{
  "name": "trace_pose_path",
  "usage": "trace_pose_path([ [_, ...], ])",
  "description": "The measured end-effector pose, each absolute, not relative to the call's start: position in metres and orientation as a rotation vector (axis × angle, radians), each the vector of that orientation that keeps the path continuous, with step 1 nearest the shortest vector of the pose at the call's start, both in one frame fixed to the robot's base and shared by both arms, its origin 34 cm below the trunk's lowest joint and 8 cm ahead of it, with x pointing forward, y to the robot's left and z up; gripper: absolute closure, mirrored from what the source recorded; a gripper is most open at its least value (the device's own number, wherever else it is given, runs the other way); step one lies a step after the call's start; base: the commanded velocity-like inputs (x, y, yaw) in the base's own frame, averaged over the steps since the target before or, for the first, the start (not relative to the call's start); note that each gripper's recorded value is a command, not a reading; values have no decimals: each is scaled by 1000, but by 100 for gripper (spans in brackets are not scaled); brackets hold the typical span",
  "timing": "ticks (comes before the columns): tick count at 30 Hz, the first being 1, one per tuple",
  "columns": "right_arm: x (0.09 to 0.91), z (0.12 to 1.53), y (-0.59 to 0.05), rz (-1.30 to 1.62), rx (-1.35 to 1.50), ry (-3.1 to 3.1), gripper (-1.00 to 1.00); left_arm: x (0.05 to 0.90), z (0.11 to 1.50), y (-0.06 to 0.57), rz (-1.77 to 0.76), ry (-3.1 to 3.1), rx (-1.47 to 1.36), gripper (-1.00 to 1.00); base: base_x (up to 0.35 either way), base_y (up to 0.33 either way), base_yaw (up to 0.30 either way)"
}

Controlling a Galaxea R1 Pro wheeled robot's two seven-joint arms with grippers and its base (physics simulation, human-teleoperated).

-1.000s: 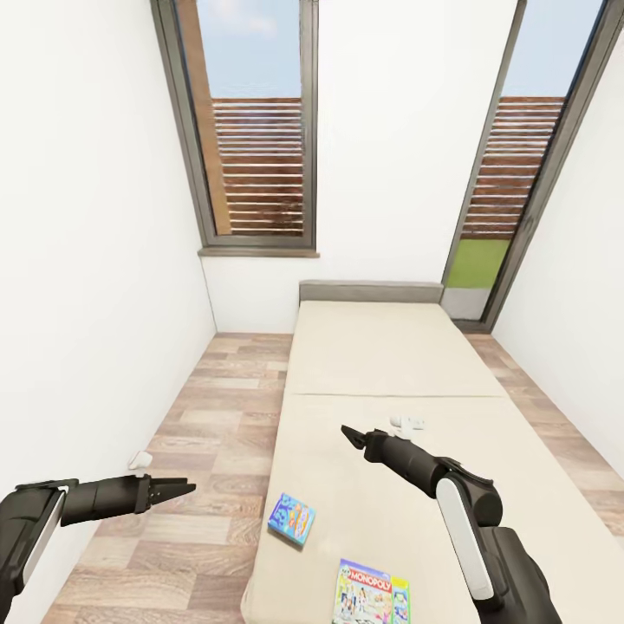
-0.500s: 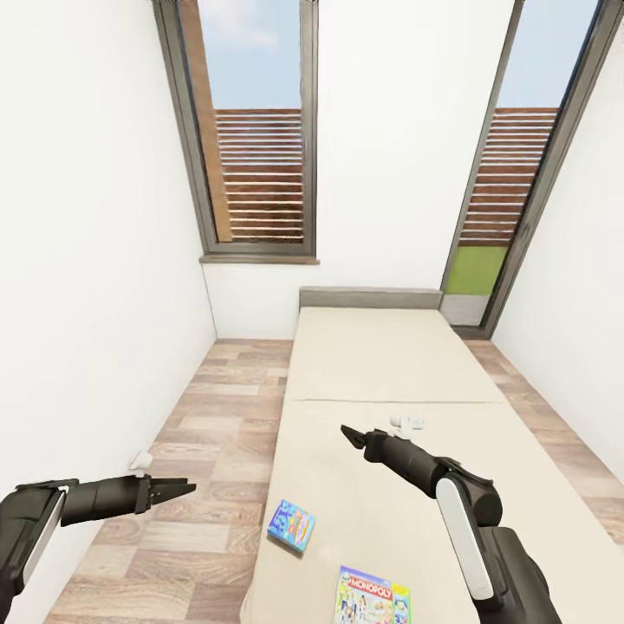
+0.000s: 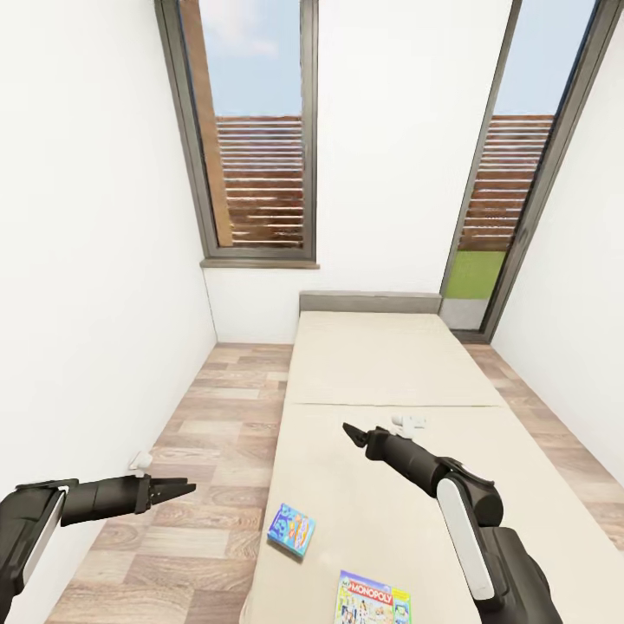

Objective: Put all the toys in the child's room - the three board games (two on the bed and one on the table), the two jigsaw puzzles on the table, and the tennis ball on the table - inside the toy box on the table in the child's room.

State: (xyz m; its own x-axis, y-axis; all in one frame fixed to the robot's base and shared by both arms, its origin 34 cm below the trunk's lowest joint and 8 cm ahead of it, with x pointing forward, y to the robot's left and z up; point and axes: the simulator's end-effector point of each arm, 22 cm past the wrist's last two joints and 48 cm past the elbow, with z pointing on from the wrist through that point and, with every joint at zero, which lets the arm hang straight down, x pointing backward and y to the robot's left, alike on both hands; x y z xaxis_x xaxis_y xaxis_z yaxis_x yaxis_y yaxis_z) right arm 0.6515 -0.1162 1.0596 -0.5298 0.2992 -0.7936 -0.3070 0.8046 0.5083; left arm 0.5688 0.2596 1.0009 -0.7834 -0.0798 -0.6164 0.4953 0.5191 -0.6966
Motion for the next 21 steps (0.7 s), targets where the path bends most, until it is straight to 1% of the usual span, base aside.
trace_pose_path([
  [21, 654, 1043, -116, 757, 19, 2004, -100, 569, 1001, 260, -1255, 2163, 336, -100, 0, 0, 0],
])
